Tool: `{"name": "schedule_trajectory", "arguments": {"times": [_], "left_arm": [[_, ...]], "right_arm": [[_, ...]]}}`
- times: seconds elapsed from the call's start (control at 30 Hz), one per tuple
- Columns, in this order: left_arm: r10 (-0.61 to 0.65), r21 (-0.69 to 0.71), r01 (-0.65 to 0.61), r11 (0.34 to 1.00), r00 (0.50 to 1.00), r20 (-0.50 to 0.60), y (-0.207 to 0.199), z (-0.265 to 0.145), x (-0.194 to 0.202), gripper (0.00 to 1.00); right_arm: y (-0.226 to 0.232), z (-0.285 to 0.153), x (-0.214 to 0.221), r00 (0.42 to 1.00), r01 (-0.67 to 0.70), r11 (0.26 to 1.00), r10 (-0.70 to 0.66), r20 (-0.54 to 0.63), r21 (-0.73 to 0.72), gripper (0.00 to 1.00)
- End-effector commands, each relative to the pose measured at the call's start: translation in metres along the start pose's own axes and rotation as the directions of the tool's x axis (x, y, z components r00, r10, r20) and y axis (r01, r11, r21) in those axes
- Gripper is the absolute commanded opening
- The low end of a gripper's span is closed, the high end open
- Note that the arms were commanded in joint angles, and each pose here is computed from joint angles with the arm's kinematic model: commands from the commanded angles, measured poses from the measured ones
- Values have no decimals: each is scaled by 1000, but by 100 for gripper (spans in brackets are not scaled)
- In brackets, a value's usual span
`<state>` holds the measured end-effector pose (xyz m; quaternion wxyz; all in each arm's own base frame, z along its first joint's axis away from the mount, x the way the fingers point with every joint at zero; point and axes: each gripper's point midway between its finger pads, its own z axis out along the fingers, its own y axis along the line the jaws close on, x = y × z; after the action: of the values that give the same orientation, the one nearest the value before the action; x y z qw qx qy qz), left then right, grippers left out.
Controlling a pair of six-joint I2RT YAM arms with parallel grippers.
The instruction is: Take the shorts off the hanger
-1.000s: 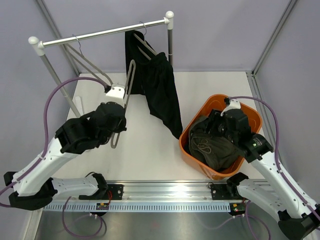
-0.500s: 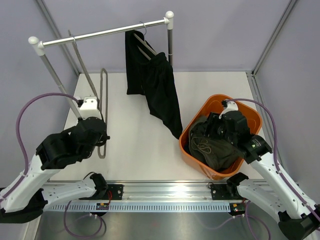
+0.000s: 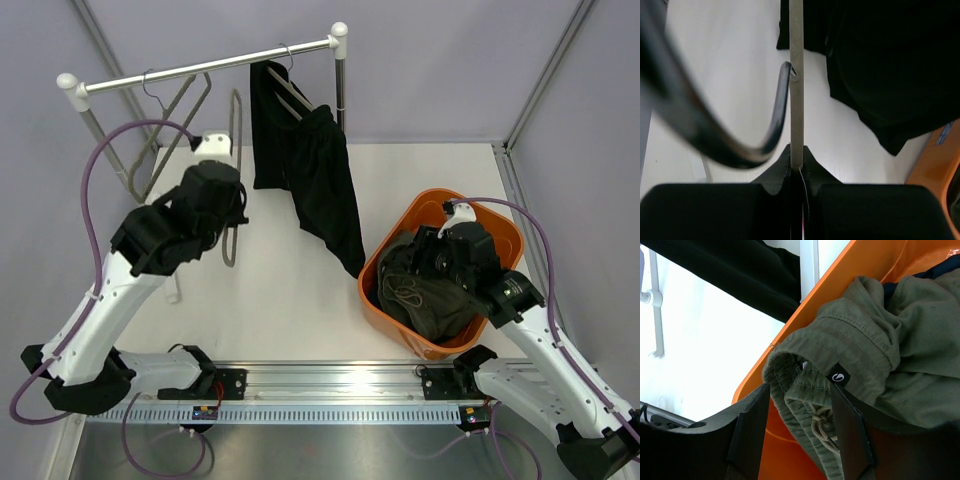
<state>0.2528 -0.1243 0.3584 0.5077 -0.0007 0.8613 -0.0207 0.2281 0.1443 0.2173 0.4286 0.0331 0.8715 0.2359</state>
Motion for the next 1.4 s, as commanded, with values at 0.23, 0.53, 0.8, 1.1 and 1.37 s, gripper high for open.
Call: {"name": "schedule_trajectory", "arguments": {"times": [0.23, 0.53, 0.8, 1.1, 1.37], "left_arm": [[-3, 35, 1, 999, 999, 54, 4, 36, -95, 0], [-107, 112, 93, 989, 986, 127, 36, 71, -151, 0], [-120, 115, 101, 988, 976, 181, 50, 97, -171, 0], [-140, 148, 115, 982, 975, 172, 50, 123, -181, 0], [-128, 94, 124, 988, 991, 27, 55, 159, -139, 0]], "right_arm": [[12, -15, -14, 999, 50, 998, -50, 20, -41, 61], [14, -16, -21, 995, 95, 995, -95, -1, -29, 61], [15, -13, -24, 994, 112, 993, -113, -13, -22, 61], [13, -6, -21, 994, 110, 994, -111, -24, -18, 61], [16, -1, -15, 993, 105, 994, -107, -46, -41, 61]]}}
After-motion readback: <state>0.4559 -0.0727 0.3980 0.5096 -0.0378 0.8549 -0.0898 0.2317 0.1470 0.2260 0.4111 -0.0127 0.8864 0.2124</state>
